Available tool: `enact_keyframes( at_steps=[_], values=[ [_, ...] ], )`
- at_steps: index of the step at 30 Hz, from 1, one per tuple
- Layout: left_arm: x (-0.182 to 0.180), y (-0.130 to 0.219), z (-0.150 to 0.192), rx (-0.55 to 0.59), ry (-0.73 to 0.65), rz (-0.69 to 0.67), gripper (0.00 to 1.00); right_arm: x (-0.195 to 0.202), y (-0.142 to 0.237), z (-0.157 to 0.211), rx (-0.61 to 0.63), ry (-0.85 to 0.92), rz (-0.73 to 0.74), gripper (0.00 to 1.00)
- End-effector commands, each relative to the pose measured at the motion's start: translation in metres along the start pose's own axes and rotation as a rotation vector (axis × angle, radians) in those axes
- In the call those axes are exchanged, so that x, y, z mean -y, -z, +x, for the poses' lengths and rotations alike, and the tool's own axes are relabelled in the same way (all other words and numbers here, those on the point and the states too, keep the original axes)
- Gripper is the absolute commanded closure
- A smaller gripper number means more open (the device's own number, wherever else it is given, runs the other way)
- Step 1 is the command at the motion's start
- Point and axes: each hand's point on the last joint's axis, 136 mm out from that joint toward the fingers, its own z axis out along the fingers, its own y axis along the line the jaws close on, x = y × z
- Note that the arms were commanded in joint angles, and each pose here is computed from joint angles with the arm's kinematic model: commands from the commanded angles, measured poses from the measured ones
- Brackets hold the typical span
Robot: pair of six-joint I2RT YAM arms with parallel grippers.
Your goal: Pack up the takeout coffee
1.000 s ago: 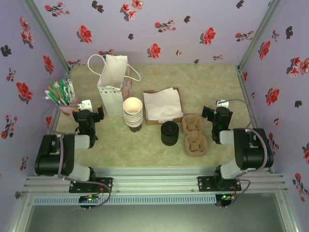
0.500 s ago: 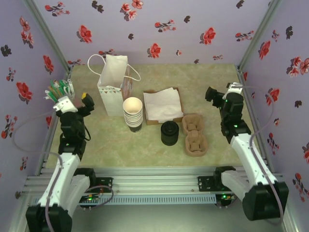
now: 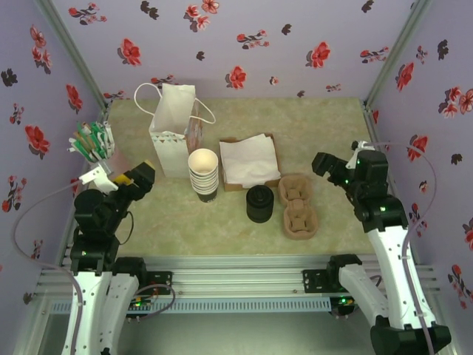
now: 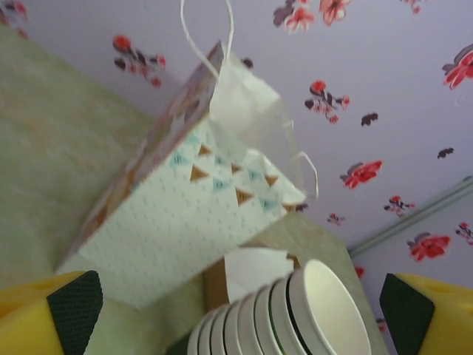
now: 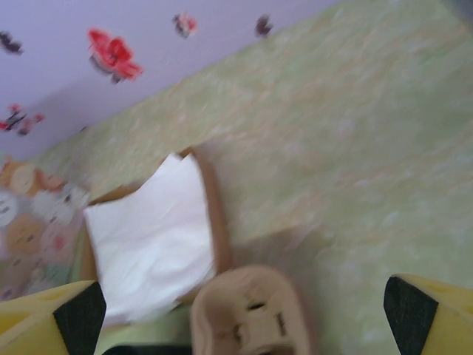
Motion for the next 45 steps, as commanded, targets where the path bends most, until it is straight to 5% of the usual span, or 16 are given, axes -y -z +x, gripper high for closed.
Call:
enact_keyframes(
  at_steps=[1, 7, 12, 18, 25, 31, 45],
  values=[
    [0.006, 0.004, 0.025, -0.127, 0.108, 0.041, 0.01, -0.038, -0.002, 0.01, -0.117, -0.049, -0.19, 0.08],
    [-0.009, 0.003, 0.057, -0.313, 0.206, -0.063, 0.01, -0.074, -0.021, 0.012, -0.235, -0.027, -0.251, 0.18],
    [0.004, -0.013, 0.087, -0.423, 0.311, 0.124, 0.01, -0.118, -0.04, 0.03, -0.36, 0.112, -0.249, 0.26],
    [-0.002, -0.017, 0.103, -0.466, 0.317, 0.126, 0.03, -0.18, -0.054, 0.054, -0.457, 0.306, -0.246, 0.39],
    [0.009, -0.026, 0.109, -0.517, 0.296, 0.151, 0.21, -0.232, -0.067, 0.079, -0.504, 0.456, -0.25, 0.44],
    [0.022, -0.04, 0.119, -0.592, 0.269, 0.166, 0.31, -0.258, -0.074, 0.093, -0.533, 0.534, -0.247, 0.5],
    [0.03, -0.047, 0.12, -0.616, 0.241, 0.159, 0.35, -0.282, -0.103, 0.114, -0.599, 0.616, -0.204, 0.65]
  ],
)
